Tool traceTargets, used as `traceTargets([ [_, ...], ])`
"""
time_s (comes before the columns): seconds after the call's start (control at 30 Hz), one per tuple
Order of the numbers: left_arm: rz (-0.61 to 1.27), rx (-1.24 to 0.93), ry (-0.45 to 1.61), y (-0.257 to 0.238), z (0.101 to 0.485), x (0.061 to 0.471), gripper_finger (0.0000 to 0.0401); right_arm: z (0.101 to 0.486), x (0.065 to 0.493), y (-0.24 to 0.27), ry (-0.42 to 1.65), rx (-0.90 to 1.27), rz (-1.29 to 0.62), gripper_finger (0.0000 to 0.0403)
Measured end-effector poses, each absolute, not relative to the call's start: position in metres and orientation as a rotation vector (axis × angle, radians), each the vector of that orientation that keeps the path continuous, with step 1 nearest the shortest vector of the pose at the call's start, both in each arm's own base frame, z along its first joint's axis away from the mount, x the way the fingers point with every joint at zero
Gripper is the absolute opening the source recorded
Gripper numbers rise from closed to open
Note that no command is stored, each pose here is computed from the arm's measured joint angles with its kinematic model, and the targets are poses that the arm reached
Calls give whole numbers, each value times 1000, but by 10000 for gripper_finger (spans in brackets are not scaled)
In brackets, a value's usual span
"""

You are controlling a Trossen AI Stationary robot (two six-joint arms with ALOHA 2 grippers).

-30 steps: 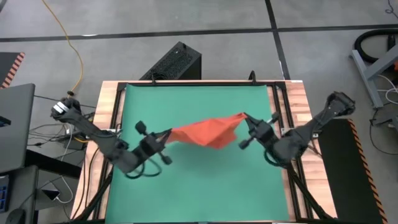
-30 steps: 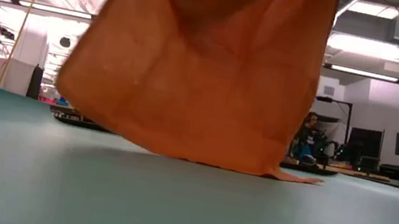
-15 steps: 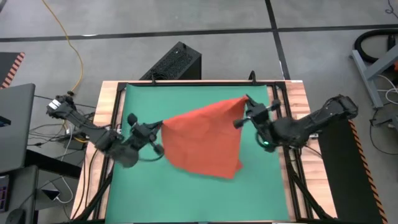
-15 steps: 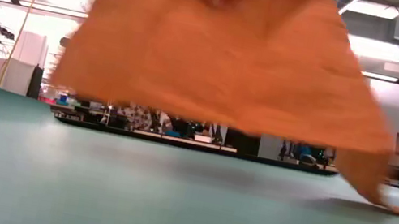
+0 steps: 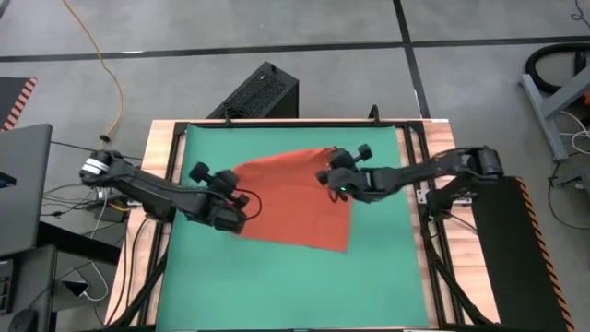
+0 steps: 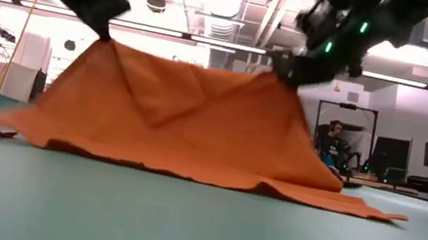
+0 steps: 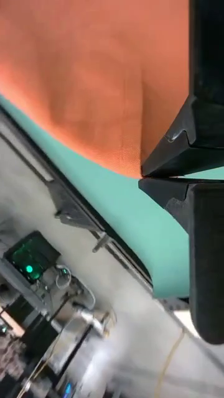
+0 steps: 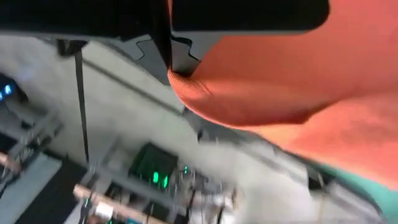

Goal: Roll towel
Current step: Fold the orange towel

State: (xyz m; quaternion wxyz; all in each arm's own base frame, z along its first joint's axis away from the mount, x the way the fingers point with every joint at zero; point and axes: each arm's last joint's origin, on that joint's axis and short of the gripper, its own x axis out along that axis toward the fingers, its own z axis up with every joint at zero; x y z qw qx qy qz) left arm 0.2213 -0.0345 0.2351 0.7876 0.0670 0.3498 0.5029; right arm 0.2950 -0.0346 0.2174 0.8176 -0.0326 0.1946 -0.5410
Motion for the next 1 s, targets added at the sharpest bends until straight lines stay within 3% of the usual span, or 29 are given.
traceTargets([
  [0.37,1250,301,946,6,160,220,4,178,305,-64,574,-47,-1136,27],
  [0.7,1389,306,972,42,153,214,55,182,304,-72,599,-87,-1121,92],
  [0.87,1271,426,909,27,155,231,57,182,304,-73,608,-104,-1118,110],
  [1.0,979,525,958,0,157,247,57,182,303,-75,615,-107,-1122,113],
])
